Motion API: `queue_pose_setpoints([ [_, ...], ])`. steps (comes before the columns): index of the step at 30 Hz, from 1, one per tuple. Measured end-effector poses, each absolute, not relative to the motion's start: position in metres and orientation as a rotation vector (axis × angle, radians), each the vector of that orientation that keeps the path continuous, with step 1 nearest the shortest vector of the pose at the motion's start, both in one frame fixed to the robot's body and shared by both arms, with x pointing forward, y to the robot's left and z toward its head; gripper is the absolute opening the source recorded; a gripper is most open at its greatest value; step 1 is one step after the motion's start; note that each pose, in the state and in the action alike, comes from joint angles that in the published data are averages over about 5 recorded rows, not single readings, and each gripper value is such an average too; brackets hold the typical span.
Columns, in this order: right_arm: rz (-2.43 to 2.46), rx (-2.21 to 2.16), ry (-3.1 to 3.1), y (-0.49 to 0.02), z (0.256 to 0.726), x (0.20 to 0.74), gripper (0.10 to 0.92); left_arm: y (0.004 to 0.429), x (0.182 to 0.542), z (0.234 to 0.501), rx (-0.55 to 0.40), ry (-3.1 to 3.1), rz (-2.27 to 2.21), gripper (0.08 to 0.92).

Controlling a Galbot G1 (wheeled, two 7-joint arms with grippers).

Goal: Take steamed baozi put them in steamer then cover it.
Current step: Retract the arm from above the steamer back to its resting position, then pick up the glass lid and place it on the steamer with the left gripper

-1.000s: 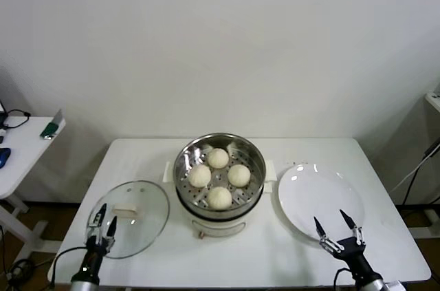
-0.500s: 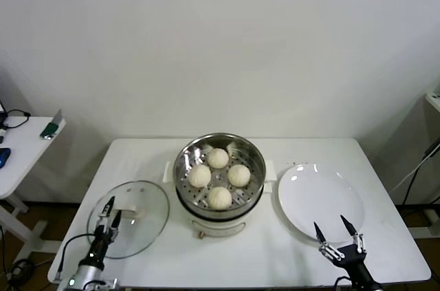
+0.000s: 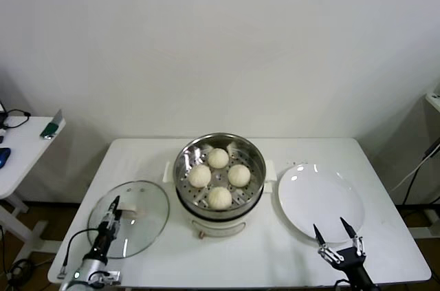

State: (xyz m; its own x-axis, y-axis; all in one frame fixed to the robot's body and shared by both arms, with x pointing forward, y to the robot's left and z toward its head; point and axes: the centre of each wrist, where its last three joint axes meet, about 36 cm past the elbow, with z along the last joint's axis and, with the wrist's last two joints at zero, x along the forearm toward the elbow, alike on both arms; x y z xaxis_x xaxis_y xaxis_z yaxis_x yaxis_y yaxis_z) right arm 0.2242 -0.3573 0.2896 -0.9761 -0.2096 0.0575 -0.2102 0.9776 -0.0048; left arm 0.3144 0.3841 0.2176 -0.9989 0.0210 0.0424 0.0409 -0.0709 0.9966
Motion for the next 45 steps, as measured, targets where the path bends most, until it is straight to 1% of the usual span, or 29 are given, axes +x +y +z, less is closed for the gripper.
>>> queue_pose_setpoints([
  [9,0.020,0.323,-3.070,-0.355,0.288,0.226,0.823,0.382,0.316,0.216,-0.058,-2.150,-2.253,0.206],
  [12,0.016,0.321,-3.068,-0.354,0.287,0.225,0.823,0.380,0.317,0.218,-0.037,-2.173,-2.226,0.149],
  [17,0.016,0.321,-3.067,-0.353,0.286,0.224,0.823,0.376,0.319,0.226,0.007,-2.214,-2.190,0.140],
  [21,0.025,0.321,-3.066,-0.354,0.286,0.223,0.823,0.378,0.322,0.242,0.053,-2.236,-2.175,0.140],
  [26,0.049,0.314,-3.062,-0.359,0.288,0.224,0.823,0.387,0.331,0.280,0.115,-2.238,-2.159,0.140],
  [31,0.076,0.314,-3.052,-0.362,0.288,0.224,0.823,0.395,0.348,0.334,0.176,-2.214,-2.145,0.140],
  [35,0.089,0.316,-3.044,-0.364,0.287,0.223,0.823,0.393,0.360,0.378,0.203,-2.201,-2.154,0.140],
  [40,0.100,0.317,-3.040,-0.366,0.285,0.221,0.823,0.374,0.370,0.425,0.216,-2.219,-2.165,0.140],
  [45,0.103,0.321,-3.048,-0.367,0.284,0.222,0.823,0.337,0.374,0.457,0.199,-2.270,-2.157,0.140],
])
